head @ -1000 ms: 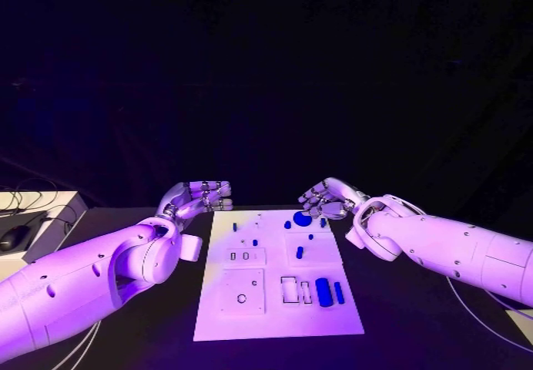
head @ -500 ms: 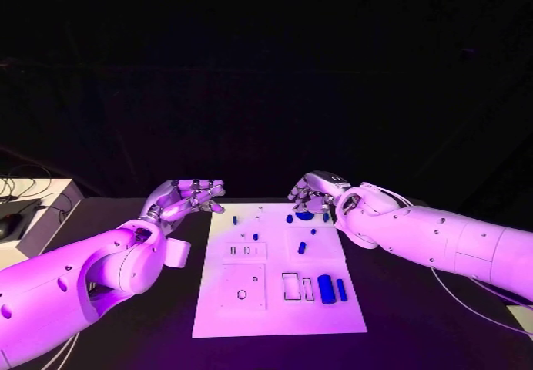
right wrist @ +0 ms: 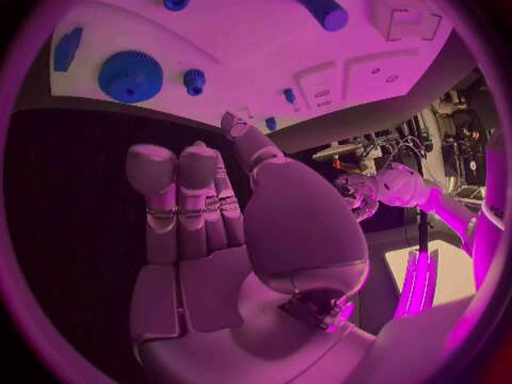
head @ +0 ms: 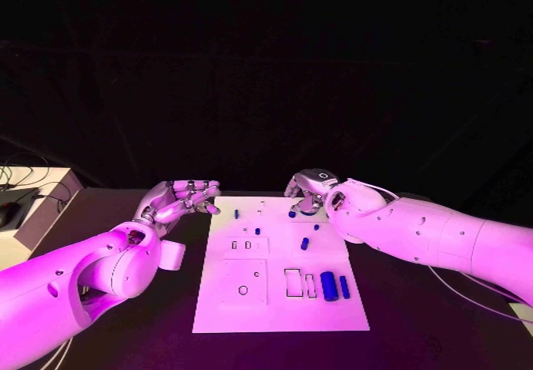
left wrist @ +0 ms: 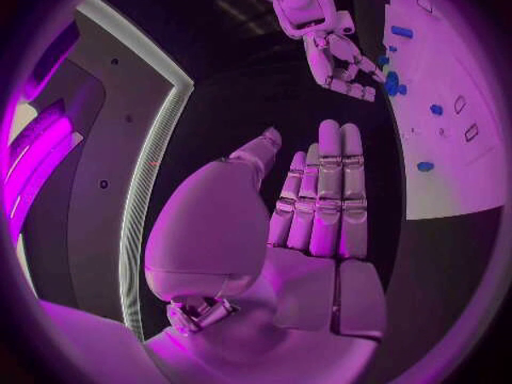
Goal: Assemble the parts on the task board
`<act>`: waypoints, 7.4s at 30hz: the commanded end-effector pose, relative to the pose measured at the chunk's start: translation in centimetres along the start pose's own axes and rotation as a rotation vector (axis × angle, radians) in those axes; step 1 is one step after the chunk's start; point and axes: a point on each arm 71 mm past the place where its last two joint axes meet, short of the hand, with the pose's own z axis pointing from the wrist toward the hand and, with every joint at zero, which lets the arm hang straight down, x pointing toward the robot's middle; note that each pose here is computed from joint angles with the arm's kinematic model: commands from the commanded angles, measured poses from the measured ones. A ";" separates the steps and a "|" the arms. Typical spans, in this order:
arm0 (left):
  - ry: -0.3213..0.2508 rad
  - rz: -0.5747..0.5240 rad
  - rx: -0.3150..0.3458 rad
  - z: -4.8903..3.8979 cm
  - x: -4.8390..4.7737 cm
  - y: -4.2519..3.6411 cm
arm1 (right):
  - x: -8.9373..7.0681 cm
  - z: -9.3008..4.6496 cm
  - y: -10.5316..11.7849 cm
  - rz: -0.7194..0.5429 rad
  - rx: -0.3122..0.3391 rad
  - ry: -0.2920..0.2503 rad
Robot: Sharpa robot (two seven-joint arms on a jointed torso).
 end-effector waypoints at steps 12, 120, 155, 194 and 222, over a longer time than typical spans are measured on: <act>0.031 -0.010 0.011 -0.15 0.47 -0.22 | 0.8 0.2 -0.7 -0.095 0.049 0.085; 0.034 -0.004 0.010 -0.14 0.34 -0.92 | 0.2 3.6 3.0 -0.036 0.037 -0.142; 0.024 0.002 0.009 -0.21 -0.07 -1.04 | 0.7 4.0 2.8 -0.048 0.037 -0.130; 0.017 0.005 0.009 -0.17 -0.64 -0.88 | -4.0 -4.0 -4.0 0.229 0.115 -0.223; 0.017 0.002 0.000 0.01 -0.71 -0.42 | -2.9 -3.9 -6.4 -0.028 0.172 -0.036</act>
